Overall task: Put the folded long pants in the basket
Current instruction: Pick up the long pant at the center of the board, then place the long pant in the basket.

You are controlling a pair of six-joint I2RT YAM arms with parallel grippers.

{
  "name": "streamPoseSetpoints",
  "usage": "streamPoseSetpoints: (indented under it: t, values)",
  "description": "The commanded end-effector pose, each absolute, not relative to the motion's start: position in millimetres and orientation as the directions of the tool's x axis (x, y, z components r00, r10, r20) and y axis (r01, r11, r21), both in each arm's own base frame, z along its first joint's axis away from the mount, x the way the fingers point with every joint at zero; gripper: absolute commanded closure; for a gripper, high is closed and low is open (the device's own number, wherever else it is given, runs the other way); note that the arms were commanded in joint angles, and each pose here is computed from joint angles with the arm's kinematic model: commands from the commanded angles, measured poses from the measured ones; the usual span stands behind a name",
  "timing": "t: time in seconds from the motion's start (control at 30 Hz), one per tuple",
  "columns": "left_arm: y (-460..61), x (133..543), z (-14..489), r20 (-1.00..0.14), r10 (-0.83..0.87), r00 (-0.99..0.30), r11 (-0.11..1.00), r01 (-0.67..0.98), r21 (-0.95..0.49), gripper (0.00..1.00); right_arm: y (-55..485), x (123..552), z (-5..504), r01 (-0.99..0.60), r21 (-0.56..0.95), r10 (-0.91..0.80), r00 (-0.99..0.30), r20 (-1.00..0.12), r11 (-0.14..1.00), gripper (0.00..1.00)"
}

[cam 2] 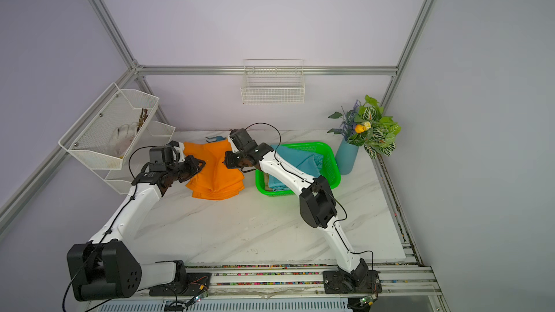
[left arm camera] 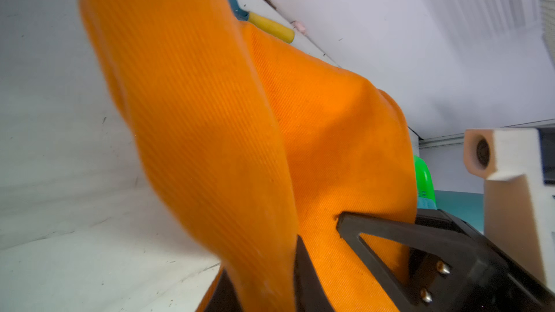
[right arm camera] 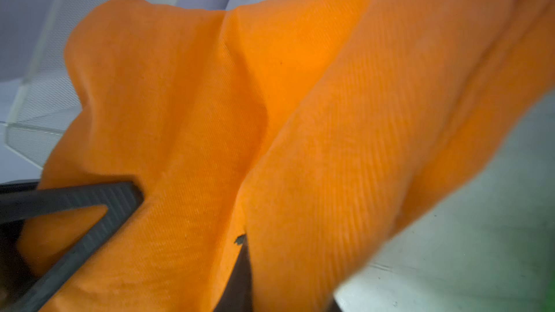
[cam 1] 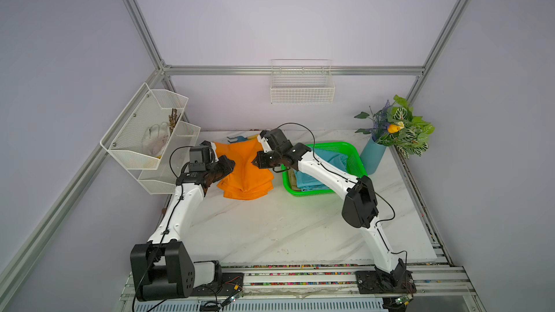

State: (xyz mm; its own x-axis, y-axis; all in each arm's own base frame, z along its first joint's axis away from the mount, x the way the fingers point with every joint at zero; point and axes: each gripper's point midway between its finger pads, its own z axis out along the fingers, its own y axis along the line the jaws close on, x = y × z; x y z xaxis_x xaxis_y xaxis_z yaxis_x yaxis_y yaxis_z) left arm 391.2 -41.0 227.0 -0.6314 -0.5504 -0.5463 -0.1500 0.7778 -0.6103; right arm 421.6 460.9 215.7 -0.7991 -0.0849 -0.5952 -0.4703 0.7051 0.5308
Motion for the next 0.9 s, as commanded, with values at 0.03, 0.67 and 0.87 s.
streamPoseSetpoints:
  t: [0.03, 0.67, 0.87]
  values:
    - [-88.6, 393.1, 291.4, -0.583, -0.527, -0.618, 0.729, 0.025, -0.684, 1.0, 415.1, 425.5, 295.0, -0.523, 0.52, -0.033, -0.725, -0.688, 0.676, 1.0]
    - [-314.0, 427.2, 267.8, -0.553, -0.28, -0.785, 0.677, 0.246, -0.693, 1.0, 144.2, 441.6, 265.4, -0.13, 0.201, 0.029, -0.768, -0.639, 0.971, 1.0]
    - [-329.7, 441.3, 243.7, -0.54, -0.275, -0.795, 0.688, 0.23, -0.688, 1.0, 104.4, 453.9, 220.3, -0.047, 0.16, 0.055, -0.814, -0.578, 0.986, 1.0]
